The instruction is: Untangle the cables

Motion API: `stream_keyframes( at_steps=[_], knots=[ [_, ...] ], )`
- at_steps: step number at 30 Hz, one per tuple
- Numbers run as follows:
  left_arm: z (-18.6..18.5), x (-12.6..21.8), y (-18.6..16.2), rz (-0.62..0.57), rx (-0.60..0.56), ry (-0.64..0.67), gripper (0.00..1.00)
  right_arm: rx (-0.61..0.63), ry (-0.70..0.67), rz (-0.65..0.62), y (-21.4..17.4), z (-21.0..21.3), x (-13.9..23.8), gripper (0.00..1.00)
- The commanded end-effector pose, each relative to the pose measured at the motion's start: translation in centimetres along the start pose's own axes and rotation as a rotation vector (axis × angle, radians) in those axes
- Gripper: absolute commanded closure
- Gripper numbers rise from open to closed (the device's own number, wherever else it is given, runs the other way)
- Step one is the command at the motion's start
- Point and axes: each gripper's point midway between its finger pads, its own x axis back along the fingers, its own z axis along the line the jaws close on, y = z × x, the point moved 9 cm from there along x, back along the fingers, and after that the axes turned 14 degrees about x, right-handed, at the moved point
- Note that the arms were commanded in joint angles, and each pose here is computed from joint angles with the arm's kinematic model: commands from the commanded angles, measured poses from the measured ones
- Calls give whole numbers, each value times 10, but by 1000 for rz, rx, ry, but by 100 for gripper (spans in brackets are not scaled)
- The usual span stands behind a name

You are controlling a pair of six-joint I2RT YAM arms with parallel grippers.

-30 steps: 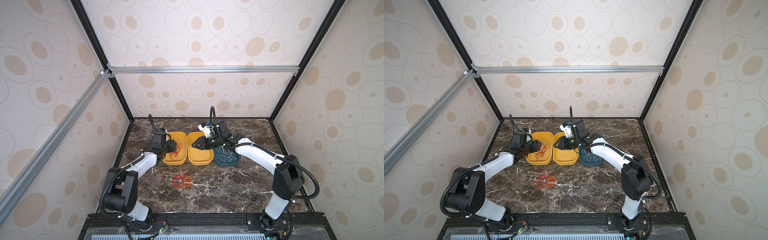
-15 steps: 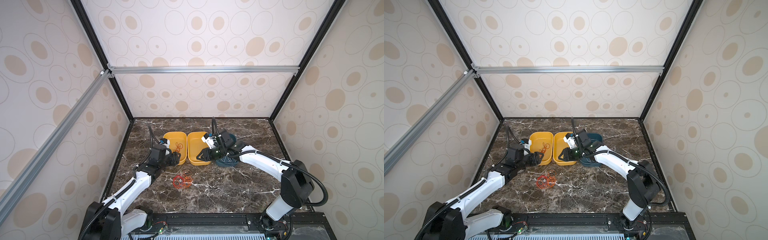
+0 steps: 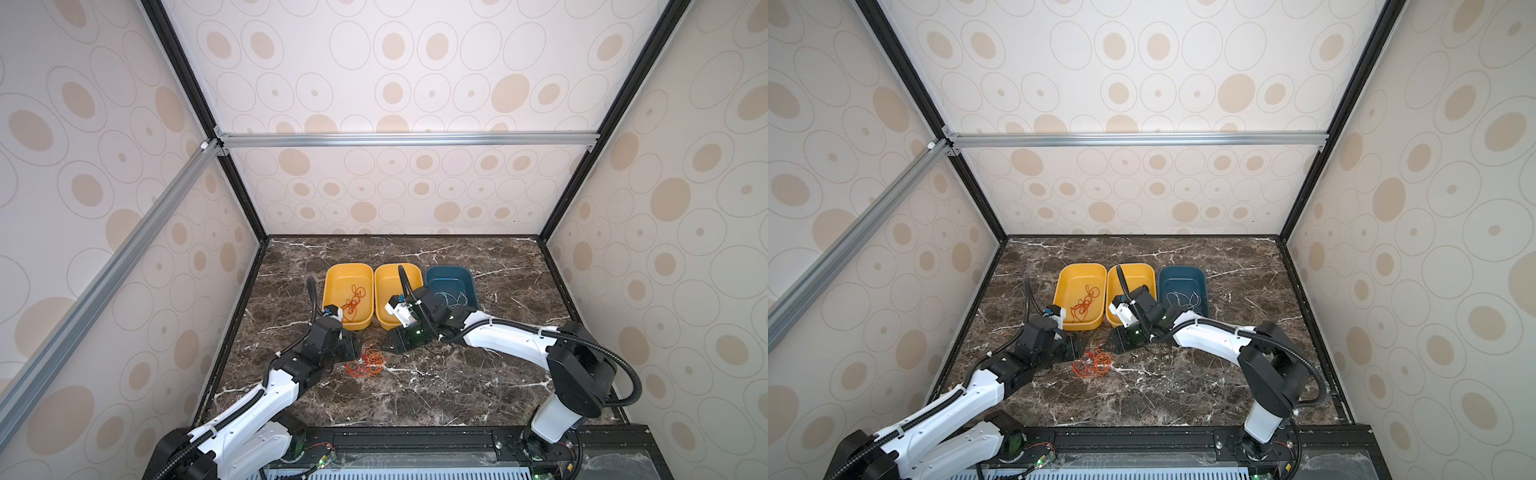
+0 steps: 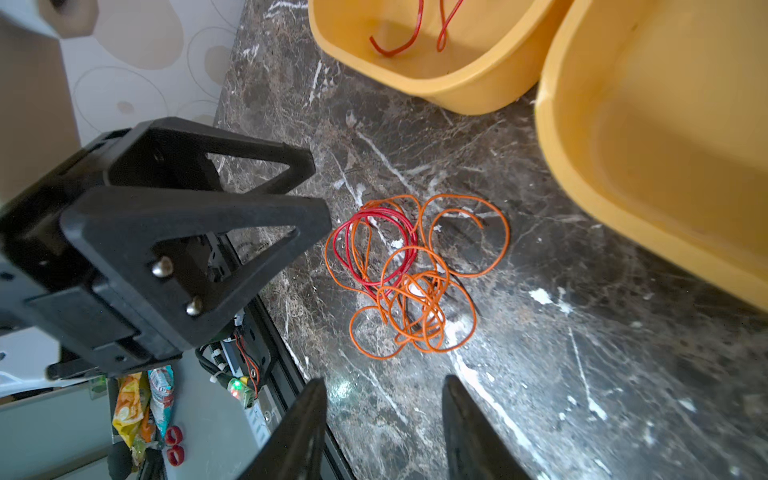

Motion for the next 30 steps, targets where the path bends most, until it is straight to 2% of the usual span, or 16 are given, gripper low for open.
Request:
stream_keyframes(
  at_steps=[1,11,15,18,20,23,30],
  knots=[
    [9,0,-10,7,28,59,39,11,-25,12,-4,0,-18,53],
    [26,-11,-33,53,38,93,39,-5,-61,67,-16,-8,-52,58],
    [29,-16,-38,65,43,82,39,-11,-90,70,-17,-12,-55,70],
    [31,-21,-42,77,51,71,41,-2,-113,74,-18,-13,-55,84],
    [33,-23,-44,80,50,70,44,7,-128,77,-19,-14,-53,92],
    [33,-27,-45,83,47,59,51,25,-156,78,-21,-14,-46,98],
    [28,-34,-44,85,40,49,71,48,-243,82,-31,-15,-22,100]
  ],
)
